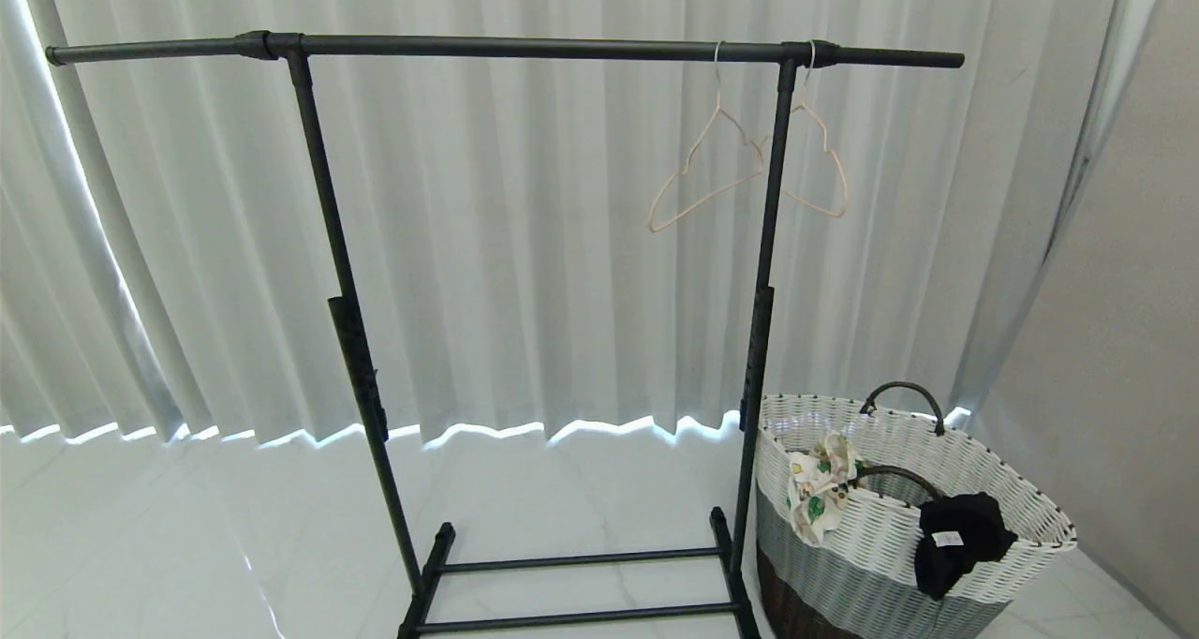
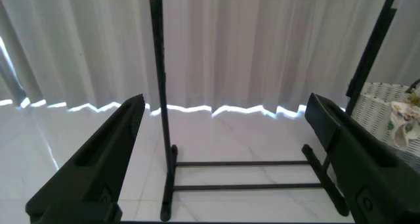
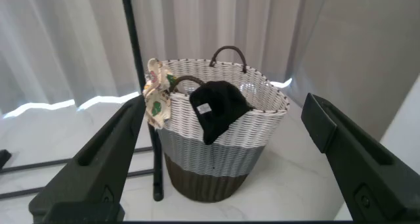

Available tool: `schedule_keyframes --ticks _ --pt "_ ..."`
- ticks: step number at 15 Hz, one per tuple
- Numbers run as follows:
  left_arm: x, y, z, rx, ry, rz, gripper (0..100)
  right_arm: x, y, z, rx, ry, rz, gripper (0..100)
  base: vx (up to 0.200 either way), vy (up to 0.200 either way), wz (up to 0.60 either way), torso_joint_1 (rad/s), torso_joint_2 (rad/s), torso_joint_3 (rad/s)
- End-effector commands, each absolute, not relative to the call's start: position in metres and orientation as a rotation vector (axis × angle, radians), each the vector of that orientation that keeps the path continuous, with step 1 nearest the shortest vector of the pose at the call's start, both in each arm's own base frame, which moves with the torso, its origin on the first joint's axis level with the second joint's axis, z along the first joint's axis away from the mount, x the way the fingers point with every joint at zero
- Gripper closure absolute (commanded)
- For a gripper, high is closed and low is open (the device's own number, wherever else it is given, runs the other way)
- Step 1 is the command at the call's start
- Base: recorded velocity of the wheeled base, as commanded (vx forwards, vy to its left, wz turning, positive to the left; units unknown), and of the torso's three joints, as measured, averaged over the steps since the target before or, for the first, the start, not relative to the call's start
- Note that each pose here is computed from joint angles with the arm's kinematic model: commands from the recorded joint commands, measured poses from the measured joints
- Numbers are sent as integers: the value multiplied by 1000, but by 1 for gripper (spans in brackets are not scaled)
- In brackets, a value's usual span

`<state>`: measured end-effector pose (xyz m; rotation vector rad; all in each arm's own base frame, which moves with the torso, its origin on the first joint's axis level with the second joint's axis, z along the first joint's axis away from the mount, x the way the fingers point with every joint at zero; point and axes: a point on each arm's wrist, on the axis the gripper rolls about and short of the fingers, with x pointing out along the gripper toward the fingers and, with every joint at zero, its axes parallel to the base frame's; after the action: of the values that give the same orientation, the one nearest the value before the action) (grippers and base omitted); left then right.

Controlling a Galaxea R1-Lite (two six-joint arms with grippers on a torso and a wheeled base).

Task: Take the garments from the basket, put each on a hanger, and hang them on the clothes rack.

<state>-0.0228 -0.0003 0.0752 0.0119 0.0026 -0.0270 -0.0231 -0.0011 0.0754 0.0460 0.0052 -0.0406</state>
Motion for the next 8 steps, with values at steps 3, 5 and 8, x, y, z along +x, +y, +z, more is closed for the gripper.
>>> schedule_keyframes --ticks 3,5,8 --pt "-23 0 75 14 3 -28 0 -23 -1 75 43 5 -40 0 0 -200 0 2 -1 -1" --pt "-23 0 75 15 3 -28 0 -23 -1 75 43 5 -40 0 0 -200 0 7 5 7" --pt "-23 0 75 11 3 -28 0 -23 -1 75 55 5 -40 0 0 -67 0 1 2 1"
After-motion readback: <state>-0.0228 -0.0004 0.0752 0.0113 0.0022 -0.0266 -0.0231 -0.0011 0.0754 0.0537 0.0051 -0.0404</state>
